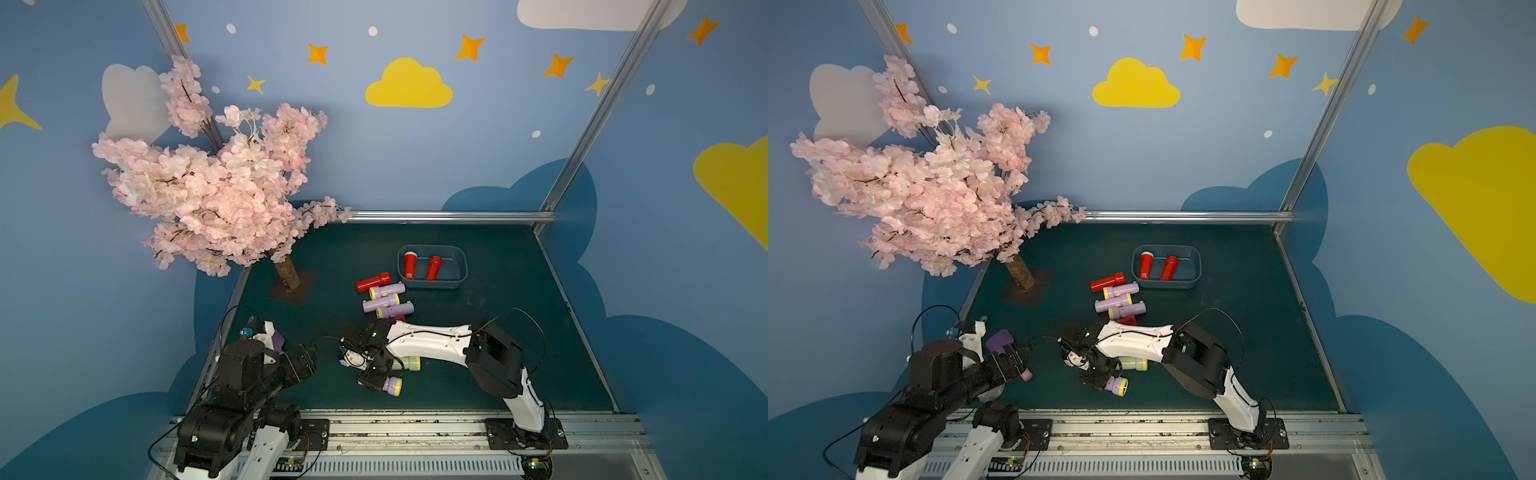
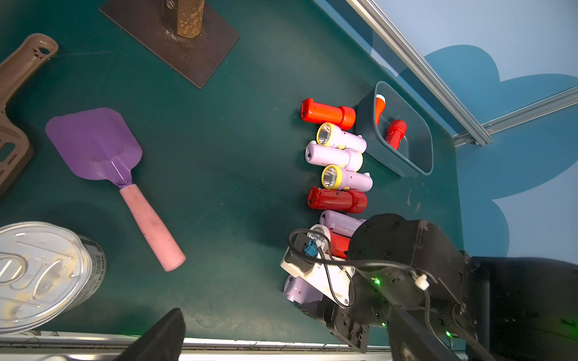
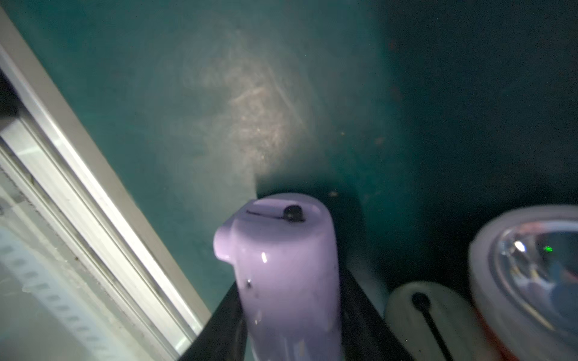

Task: Put the flashlights into the storage boxes
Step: Pick up the flashlight from the center of the board.

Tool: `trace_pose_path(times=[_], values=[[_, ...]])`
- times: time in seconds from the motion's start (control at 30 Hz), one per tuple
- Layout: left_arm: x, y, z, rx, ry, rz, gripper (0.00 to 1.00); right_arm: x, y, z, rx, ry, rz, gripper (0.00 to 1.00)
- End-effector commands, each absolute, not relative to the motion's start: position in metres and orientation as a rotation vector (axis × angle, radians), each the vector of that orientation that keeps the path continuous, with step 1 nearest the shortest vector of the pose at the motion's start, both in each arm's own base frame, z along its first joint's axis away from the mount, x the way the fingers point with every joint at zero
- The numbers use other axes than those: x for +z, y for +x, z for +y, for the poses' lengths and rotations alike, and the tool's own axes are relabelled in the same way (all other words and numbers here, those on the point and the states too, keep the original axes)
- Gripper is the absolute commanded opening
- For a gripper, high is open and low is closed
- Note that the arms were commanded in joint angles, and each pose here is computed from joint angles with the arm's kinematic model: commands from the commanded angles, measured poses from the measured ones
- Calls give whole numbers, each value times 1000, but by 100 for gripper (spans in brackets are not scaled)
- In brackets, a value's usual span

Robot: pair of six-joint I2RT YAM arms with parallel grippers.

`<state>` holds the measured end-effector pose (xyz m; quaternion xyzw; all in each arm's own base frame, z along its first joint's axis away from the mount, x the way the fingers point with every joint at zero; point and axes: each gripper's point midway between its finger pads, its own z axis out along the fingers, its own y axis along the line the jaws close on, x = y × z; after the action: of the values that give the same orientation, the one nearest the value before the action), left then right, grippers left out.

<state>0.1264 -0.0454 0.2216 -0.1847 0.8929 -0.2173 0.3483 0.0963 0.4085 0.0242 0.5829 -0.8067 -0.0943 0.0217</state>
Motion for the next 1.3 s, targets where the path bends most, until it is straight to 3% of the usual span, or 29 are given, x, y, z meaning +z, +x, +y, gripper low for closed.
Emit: trace_pose_path(times=[0.0, 0.1, 0.17, 0.7, 1.27], values=[[223, 119, -43, -550, -471, 2310, 99, 18, 94, 407, -249, 1794, -2491, 39], [222, 118, -42, -547, -471, 2310, 99, 21, 100, 404, -207, 1795, -2525, 28], [222, 119, -42, -545, -467, 2309, 99, 24, 103, 403, -187, 1797, -2542, 25], [233, 147, -49, -533, -377, 2307, 99, 91, 130, 385, -139, 1694, -2678, 25], [248, 230, -85, -636, -173, 2325, 99, 147, 268, 343, -23, 1314, -3037, 25]])
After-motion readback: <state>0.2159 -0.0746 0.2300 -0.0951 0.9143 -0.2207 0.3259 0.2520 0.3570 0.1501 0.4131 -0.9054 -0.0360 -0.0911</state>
